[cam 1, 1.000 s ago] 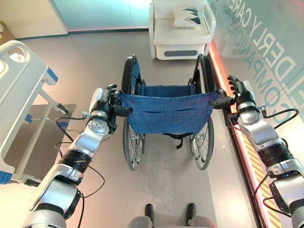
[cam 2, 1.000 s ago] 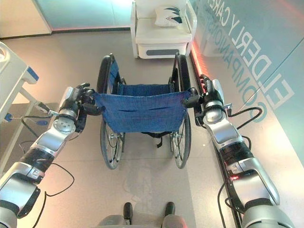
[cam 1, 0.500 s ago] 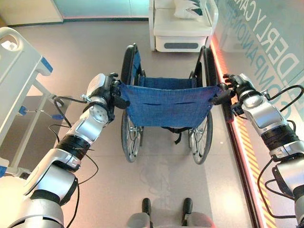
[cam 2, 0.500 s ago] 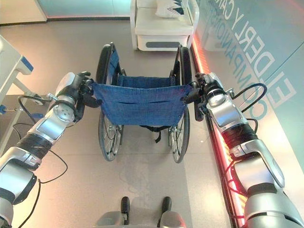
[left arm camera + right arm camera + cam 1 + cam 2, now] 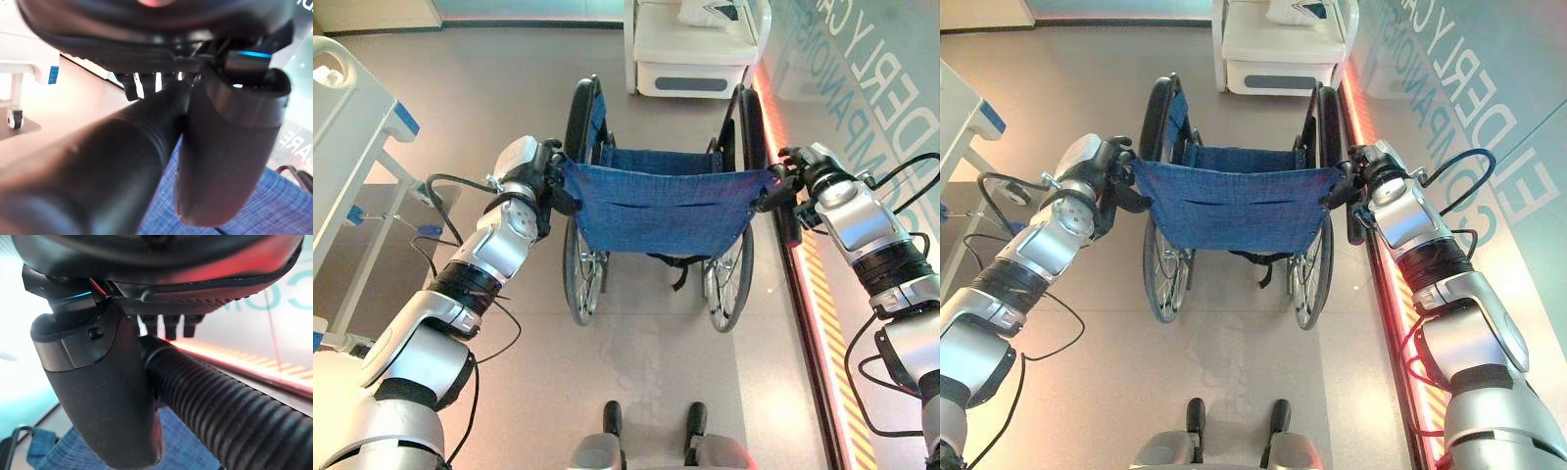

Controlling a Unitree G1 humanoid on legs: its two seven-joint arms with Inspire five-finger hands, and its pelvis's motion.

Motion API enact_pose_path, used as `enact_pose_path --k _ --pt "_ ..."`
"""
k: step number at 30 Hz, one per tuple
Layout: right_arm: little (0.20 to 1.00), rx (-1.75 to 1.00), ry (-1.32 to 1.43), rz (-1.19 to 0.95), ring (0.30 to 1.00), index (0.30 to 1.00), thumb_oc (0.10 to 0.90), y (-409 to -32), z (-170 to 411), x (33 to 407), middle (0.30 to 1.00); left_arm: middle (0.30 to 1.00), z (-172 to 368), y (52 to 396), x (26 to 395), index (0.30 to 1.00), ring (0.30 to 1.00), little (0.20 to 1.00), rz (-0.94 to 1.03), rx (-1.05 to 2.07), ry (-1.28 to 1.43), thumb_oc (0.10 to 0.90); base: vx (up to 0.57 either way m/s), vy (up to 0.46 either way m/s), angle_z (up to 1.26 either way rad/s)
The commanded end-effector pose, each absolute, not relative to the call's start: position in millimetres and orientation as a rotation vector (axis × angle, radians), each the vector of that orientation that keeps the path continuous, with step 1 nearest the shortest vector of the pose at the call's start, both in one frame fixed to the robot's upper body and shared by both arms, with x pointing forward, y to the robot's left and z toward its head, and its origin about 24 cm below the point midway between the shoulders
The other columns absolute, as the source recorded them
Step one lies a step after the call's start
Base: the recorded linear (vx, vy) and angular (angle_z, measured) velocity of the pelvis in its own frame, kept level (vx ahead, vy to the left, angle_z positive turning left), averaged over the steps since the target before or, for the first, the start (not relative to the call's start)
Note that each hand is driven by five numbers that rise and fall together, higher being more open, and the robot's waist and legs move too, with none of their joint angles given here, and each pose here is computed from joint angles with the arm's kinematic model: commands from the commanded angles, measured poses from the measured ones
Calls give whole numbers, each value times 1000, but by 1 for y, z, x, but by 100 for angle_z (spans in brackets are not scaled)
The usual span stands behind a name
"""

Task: Push the wheelchair next to the bed

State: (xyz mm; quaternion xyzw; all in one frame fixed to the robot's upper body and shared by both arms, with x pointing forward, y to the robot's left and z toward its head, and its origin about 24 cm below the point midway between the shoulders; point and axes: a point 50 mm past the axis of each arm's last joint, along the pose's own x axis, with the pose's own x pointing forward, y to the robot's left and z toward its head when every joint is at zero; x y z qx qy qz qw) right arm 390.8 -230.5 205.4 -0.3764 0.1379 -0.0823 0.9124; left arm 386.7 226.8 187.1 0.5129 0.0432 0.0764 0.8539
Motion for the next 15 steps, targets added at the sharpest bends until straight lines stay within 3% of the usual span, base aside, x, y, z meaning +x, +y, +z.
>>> enact_pose_path --k 1,15 --pt "900 -892 468 -587 900 900 800 -324 214 363 900 900 217 332 361 900 900 900 572 1248 369 800 0 0 0" --pt "900 -922 563 -505 900 900 800 -319 206 367 900 900 191 340 356 900 900 900 415 1269 755 800 0 0 0"
